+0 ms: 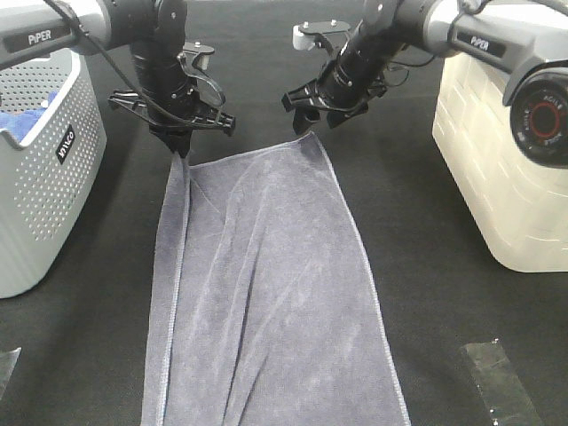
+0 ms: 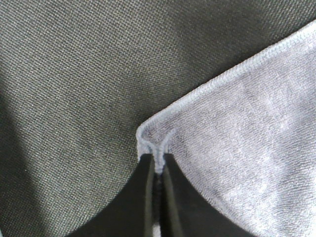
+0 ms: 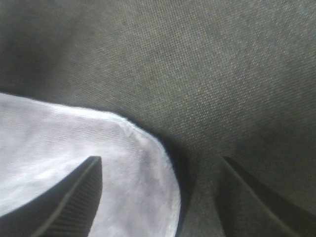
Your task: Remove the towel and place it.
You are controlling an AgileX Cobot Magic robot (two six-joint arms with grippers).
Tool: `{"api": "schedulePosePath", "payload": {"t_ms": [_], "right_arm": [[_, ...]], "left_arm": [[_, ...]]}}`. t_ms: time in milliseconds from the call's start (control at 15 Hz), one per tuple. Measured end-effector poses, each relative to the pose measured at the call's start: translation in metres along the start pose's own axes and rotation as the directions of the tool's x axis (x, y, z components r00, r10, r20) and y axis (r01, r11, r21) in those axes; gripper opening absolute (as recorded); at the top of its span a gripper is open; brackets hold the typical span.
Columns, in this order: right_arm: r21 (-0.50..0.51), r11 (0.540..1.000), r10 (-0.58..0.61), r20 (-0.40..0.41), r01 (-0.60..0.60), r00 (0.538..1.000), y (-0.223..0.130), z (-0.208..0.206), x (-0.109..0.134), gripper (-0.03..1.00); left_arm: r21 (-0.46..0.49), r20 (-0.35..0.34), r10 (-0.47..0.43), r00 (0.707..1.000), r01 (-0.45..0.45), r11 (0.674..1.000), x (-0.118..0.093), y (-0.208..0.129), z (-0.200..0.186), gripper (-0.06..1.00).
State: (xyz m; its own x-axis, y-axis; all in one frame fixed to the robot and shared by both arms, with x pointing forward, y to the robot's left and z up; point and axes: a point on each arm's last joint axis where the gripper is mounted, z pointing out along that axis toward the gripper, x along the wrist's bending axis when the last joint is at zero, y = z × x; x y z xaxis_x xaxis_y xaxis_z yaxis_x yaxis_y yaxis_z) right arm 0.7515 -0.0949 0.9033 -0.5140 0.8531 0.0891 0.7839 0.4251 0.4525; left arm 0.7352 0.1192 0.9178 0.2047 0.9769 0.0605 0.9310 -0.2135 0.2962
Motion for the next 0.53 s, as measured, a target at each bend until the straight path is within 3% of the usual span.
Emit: {"api": "schedulePosePath", "payload": {"t_ms": [533], "right_arm": [[-0.015, 1.000, -0.002, 0.028, 0.003, 1.000, -0.008, 0.027, -0.006, 0.61]], "left_arm": [[0.000, 0.000, -0.001, 1.000, 0.001, 1.000, 0.000, 0.000, 0.000, 0.01]]}}
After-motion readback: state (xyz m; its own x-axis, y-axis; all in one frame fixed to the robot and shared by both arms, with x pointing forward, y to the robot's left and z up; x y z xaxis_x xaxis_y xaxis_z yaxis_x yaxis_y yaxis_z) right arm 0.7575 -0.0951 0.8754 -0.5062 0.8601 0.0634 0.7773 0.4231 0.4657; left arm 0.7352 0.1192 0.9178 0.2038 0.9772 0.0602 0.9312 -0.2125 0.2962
